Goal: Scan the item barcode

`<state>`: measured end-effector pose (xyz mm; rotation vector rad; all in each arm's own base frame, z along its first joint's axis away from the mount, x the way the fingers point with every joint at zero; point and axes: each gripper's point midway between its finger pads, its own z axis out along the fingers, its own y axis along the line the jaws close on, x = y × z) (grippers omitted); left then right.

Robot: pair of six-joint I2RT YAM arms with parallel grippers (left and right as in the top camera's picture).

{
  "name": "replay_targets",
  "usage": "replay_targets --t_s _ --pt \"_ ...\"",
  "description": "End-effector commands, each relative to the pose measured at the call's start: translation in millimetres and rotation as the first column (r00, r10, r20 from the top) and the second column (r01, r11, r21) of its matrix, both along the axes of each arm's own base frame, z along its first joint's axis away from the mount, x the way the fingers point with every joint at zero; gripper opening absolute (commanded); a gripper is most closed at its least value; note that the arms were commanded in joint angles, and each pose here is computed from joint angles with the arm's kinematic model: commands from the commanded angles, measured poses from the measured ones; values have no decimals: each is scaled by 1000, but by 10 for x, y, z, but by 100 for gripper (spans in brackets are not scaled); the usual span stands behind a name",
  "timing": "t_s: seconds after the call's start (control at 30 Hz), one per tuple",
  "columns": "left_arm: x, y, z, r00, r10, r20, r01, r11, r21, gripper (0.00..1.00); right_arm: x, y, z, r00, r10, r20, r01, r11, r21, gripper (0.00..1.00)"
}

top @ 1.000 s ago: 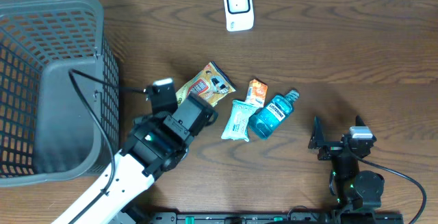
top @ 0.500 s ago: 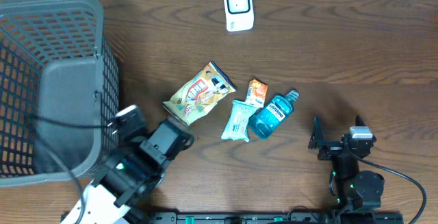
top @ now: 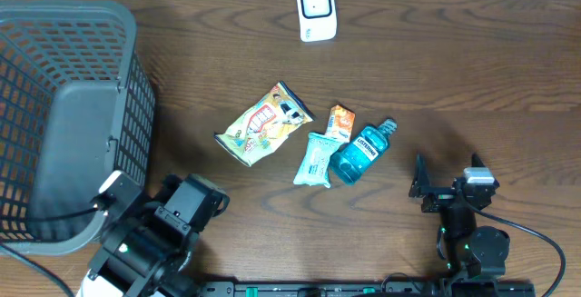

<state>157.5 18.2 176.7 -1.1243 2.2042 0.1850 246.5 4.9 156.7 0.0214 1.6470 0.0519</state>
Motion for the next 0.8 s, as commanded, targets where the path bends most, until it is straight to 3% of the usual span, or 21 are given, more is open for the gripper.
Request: replay_targets --t_s 0.0,0.3,0.47,0.53,0.63,0.77 --pt "1 135 89 997 57 59 -60 997 45 98 -2 -14 -5 1000 -6 0 6 1000 -11 99" --pt "21 132 101 997 39 60 -43 997 57 98 -2 -14 -5 1000 -6 0 6 1000 -11 99" --pt "407 -117 277 976 -166 140 152 983 103 98 -2 -14 -5 1000 -6 0 6 1000 -11 99" --pt "658 -327 447 929 -312 199 287 947 145 98 -2 -15 -5 1000 -7 0 7 1000 -11 99" --pt "1008 -735 814 776 -562 286 503 825 258 98 -2 -14 -5 1000 -6 0 6 1000 -11 99" --pt "1226 -1067 1276 578 -734 355 599 678 425 98 -2 -14 -5 1000 -6 0 6 1000 -11 99"
